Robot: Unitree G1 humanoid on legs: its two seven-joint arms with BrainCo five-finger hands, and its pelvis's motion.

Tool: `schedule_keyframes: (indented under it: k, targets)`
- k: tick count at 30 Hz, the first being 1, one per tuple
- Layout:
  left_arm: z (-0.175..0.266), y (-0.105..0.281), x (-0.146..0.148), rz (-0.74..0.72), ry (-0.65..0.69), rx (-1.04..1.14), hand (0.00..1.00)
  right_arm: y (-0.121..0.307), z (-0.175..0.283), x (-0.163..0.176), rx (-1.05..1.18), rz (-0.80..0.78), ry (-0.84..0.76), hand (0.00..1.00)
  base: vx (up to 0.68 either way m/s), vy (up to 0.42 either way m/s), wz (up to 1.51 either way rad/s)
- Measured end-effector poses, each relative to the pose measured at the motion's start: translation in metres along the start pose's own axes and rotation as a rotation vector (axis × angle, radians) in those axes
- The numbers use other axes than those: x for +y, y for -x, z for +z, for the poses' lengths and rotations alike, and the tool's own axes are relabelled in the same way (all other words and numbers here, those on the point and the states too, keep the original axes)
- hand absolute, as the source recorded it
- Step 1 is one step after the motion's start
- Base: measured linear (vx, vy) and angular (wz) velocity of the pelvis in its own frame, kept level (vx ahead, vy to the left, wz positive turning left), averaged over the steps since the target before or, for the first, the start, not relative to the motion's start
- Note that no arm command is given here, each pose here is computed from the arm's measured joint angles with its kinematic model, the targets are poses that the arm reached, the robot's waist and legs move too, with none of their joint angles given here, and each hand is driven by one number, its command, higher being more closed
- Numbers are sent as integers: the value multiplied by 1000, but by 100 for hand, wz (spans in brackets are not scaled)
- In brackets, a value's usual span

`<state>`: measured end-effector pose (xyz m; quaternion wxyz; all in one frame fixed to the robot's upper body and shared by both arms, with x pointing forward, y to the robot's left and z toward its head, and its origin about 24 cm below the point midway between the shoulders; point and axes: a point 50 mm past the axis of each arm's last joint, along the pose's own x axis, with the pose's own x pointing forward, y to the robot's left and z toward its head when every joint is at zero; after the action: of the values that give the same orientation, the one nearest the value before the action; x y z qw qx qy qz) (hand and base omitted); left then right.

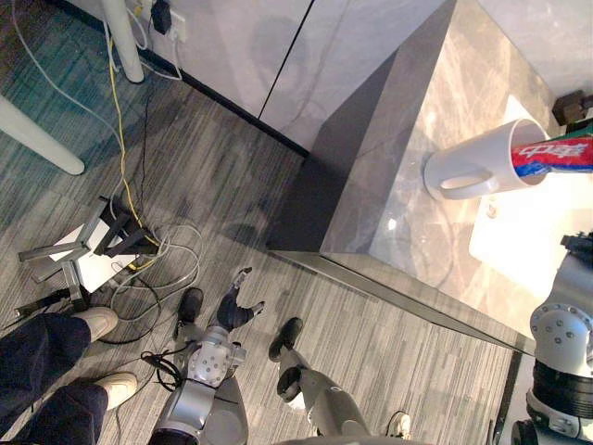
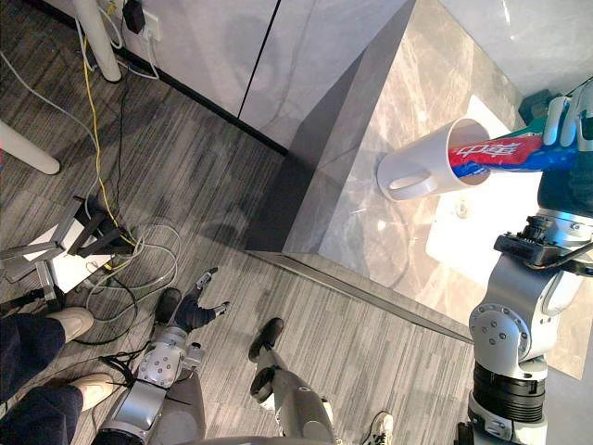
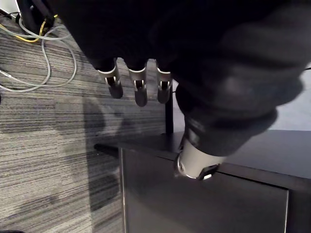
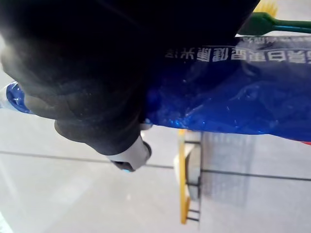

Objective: Organize washtable

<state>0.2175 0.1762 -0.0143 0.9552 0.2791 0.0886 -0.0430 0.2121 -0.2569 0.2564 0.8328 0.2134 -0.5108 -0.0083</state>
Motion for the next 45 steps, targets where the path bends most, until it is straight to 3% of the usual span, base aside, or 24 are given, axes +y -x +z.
schedule_keyframes:
  k: [38, 39, 45]
  targets:
    - [6, -6, 0, -4, 45, -22, 0, -2, -2, 2, 16, 7, -2, 100, 11, 16, 0]
    - [7, -6, 0, -3, 45, -23, 0, -1, -2, 1, 17, 6, -1, 0, 23, 36, -4]
    - [12, -8, 0, 2, 53, -42, 0, 3, -3, -1, 38, 8, 13, 0, 3, 48, -9]
